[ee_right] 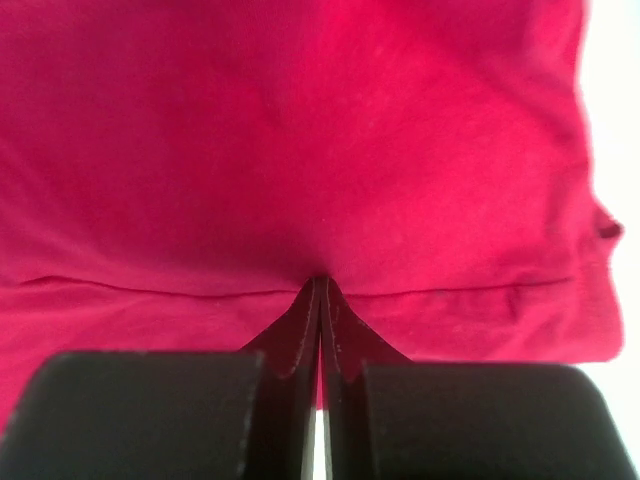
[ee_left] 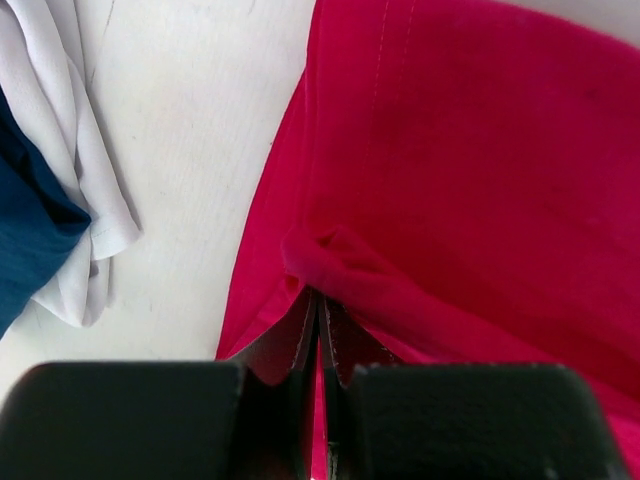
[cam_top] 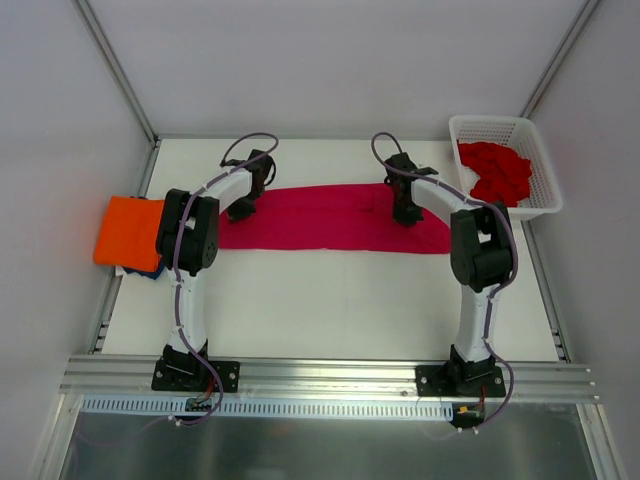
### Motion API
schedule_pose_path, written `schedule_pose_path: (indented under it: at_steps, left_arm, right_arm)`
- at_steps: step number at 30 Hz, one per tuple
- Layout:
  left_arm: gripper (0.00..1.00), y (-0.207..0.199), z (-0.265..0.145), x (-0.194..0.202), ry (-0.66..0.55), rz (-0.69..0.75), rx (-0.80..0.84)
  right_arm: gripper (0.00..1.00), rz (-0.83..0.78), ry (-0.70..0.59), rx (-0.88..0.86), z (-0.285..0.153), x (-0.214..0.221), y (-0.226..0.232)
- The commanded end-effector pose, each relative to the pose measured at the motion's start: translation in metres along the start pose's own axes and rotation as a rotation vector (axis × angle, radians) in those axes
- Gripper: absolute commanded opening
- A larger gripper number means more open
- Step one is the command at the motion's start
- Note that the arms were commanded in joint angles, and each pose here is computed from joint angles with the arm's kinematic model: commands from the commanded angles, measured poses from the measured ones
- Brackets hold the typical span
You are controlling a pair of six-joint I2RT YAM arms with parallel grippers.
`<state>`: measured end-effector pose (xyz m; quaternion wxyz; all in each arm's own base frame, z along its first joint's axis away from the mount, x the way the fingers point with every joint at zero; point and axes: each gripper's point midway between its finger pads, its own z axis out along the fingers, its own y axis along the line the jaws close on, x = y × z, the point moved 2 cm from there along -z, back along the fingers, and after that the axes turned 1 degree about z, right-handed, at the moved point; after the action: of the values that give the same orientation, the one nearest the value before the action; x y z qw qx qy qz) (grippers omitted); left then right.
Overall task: Fold and stack the t-shirts
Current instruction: Fold the tshirt
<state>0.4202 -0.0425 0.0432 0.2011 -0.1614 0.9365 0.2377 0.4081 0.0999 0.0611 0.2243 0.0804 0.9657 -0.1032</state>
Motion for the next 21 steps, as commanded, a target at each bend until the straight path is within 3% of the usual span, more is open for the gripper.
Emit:
schedule_pose_path:
  at_steps: [1,11,21]
  left_arm:
    - [0.00,0.007,-0.010,0.007,0.015,-0.021,0.009]
    - [0.00,0.011,-0.012,0.010,0.019,-0.020,0.012]
    - [0.00,0.026,-0.030,0.063,0.075,-0.039,0.022]
  right_arm:
    - [0.01,0.026,0.033,-0.003,-0.002,-0.003,0.005]
    - [0.01,0.033,0.061,0.028,0.016,-0.008,0.004]
    - [0.01,0.049,0.094,0.005,0.032,-0.023,0.015]
